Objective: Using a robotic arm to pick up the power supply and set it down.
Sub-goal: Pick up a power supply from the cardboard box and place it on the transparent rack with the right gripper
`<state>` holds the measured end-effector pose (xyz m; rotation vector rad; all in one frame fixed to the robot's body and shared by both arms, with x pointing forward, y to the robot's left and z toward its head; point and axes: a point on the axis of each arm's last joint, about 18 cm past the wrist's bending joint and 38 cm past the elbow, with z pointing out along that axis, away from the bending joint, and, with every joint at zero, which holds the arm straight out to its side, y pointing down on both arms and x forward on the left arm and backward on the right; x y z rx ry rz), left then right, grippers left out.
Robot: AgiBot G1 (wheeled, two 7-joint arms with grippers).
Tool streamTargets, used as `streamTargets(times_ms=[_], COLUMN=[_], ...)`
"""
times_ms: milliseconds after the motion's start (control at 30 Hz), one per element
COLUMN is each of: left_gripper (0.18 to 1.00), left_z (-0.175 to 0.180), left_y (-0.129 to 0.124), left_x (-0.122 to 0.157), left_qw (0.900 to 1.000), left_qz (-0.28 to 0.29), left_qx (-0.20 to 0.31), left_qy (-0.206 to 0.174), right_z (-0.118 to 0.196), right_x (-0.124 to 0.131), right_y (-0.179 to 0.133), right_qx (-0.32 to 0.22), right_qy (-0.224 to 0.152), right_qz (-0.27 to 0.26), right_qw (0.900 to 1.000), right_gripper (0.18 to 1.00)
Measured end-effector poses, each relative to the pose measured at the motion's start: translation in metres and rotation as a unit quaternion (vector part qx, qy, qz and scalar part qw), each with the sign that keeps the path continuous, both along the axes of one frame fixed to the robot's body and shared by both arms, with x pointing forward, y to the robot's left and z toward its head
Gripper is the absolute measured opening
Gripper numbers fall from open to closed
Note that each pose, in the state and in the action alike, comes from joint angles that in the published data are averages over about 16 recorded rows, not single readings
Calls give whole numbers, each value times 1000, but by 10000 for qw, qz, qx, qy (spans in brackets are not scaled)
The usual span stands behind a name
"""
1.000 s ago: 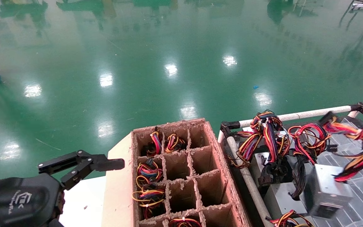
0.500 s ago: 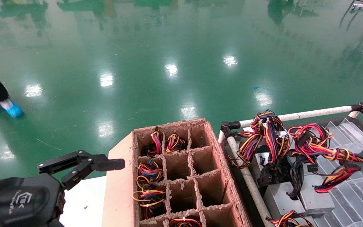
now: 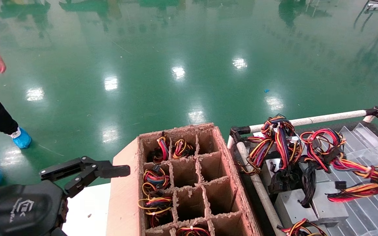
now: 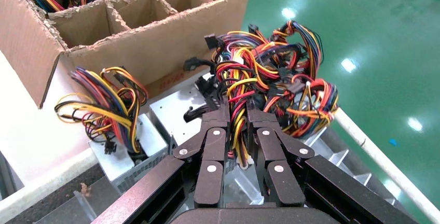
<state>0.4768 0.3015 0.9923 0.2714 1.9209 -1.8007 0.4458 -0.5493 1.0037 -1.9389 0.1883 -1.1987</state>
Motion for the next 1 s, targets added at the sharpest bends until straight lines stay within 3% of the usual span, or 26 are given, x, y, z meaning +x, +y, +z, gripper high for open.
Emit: streamTargets(times_ms=[533,1000], left_gripper=[1001,1001], left_z=[0,0], left_y=[0,0], left_x=[0,0], left_qw=[10000,10000], left_qz=[0,0], left_qx=[0,0], left_qy=[0,0], right_z=[-21,-26], right_x=[-18,-22], right_y=[-24,-36], right_qx=[235,-113], right_qy=[46,-117], right_qz=[-293,-423], right_qw=[9993,9990], right_gripper=[230,230])
